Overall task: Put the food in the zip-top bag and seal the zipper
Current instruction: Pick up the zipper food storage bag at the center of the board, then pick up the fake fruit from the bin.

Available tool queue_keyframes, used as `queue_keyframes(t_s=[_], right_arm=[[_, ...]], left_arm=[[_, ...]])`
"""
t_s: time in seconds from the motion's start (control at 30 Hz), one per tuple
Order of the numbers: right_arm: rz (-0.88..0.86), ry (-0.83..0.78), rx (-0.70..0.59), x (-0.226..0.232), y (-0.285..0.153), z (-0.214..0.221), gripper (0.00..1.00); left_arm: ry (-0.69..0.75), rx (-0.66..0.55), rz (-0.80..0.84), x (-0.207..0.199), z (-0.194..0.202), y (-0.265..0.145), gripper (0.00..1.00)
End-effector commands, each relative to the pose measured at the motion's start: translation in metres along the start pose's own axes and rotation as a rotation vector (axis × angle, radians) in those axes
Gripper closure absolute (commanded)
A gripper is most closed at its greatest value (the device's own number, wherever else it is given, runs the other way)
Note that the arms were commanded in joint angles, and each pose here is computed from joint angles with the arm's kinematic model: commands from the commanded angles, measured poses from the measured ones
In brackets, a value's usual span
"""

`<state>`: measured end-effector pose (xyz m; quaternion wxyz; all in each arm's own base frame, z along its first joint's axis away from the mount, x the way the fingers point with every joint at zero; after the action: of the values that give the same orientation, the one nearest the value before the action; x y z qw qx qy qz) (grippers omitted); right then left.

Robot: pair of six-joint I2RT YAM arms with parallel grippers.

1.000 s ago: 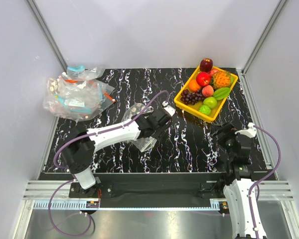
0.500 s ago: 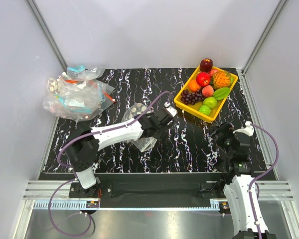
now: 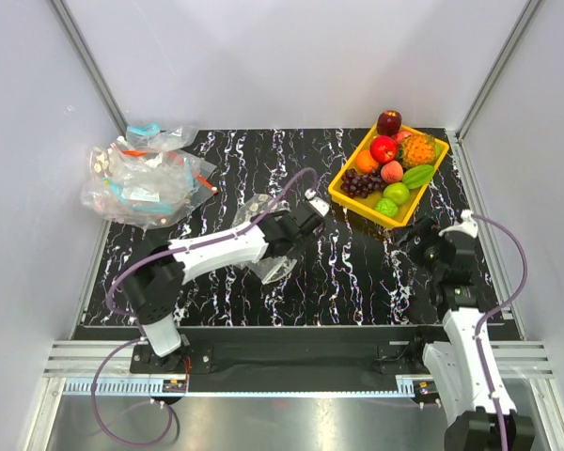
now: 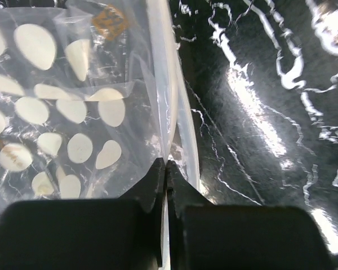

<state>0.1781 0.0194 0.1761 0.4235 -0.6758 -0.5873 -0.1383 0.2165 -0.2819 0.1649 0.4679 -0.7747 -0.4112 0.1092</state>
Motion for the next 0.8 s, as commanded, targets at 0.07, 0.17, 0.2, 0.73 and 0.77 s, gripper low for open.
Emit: queue_keyframes(t_s=[0.07,0.17,0.2,0.73,0.77], right_arm=[[-0.034,-0.042,0.049,0.039,0.014,-0.036,0.12],[-0.013,-0.056,0.098,0.050,0.028,-0.050,0.17],[-0.014,-0.060,0.122,0.053,0.031,-0.052,0.21],[0.244,-0.150,0.328,0.071,0.126,-0.051,0.12],[0.282,-0.156,0.334,0.067,0.134,-0.047,0.13]], left_arm=[[-0.162,-0.177,0.083,0.021,-0.027,-0.043,1.00],[-0.200,-0.205,0.104,0.025,-0.029,-0.049,1.00],[-0.216,-0.213,0.107,0.026,-0.030,-0.051,1.00],[-0.256,-0.229,0.134,0.033,-0.040,-0.045,1.00],[-0.255,-0.226,0.134,0.033,-0.039,-0.044,1.00]])
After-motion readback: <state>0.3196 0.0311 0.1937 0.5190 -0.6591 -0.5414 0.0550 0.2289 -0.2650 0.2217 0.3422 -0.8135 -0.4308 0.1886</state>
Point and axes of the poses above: each gripper's point midway between its finger pads, its own y axis out along the fingers, its own x axis along the line the jaws close on, z = x × y, the point moved 10 cm from there along -y, back along the fingers, and after that the axes turned 8 degrees about y, right-handed, at the moved point
